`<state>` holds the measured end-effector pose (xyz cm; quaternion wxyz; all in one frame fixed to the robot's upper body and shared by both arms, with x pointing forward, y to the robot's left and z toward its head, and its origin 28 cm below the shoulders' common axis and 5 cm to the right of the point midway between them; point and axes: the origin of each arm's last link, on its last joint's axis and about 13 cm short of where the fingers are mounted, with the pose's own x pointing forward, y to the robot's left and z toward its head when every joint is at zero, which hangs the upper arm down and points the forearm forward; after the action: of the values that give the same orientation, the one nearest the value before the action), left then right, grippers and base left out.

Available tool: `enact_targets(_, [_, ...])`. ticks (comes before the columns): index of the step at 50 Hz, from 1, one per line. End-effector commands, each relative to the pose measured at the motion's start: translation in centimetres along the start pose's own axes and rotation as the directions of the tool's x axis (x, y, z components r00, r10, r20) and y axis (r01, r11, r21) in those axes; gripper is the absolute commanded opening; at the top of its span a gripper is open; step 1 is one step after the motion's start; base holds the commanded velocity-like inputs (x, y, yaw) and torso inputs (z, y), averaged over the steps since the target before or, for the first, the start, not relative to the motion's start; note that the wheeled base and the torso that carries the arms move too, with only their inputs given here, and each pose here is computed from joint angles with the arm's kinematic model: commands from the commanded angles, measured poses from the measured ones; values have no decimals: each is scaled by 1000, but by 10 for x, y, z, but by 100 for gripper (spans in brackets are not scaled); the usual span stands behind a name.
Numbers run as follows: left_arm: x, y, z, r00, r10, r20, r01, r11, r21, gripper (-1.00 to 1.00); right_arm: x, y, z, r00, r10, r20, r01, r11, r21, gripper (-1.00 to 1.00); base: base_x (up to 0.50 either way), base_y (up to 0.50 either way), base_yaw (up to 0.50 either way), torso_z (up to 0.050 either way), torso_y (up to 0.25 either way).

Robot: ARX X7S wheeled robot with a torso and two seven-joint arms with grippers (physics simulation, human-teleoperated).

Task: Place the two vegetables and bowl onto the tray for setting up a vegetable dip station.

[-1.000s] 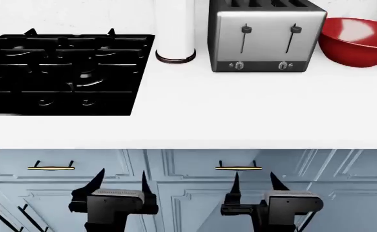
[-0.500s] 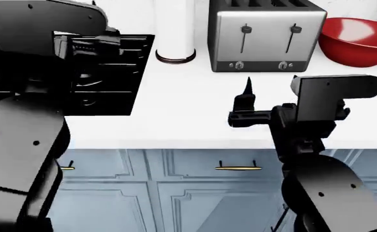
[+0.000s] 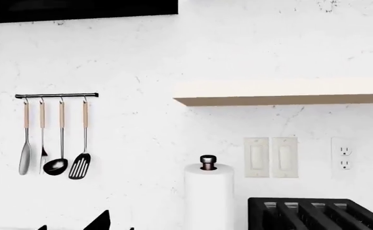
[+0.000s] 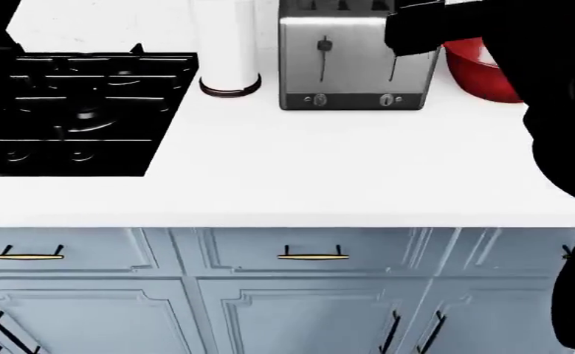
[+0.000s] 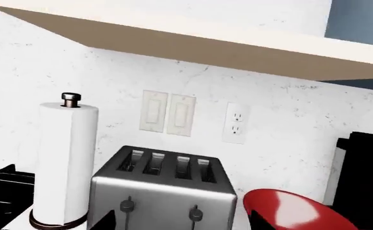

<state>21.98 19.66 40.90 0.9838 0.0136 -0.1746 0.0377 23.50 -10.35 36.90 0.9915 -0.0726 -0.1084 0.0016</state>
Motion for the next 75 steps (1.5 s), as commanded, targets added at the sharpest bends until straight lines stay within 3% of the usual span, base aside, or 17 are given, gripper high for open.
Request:
enact_targets(1, [-9, 3, 14, 999, -26, -43, 24, 999, -31, 100, -7, -19, 27, 998, -45, 37, 46, 999, -29, 100, 0, -500, 0, 0, 0])
enact_targets(20, [-11, 4, 18, 999, -27, -22, 25, 998, -51, 100, -9, -17, 24, 998, -1, 60, 4, 999, -48, 100, 70, -488, 0, 0, 0])
enact_targets(75, [-7, 10, 17, 1000, 3, -19, -4, 998, -67, 100, -12, -22, 31, 999, -13, 53, 14, 1000, -27, 100, 16, -498, 0, 0, 0])
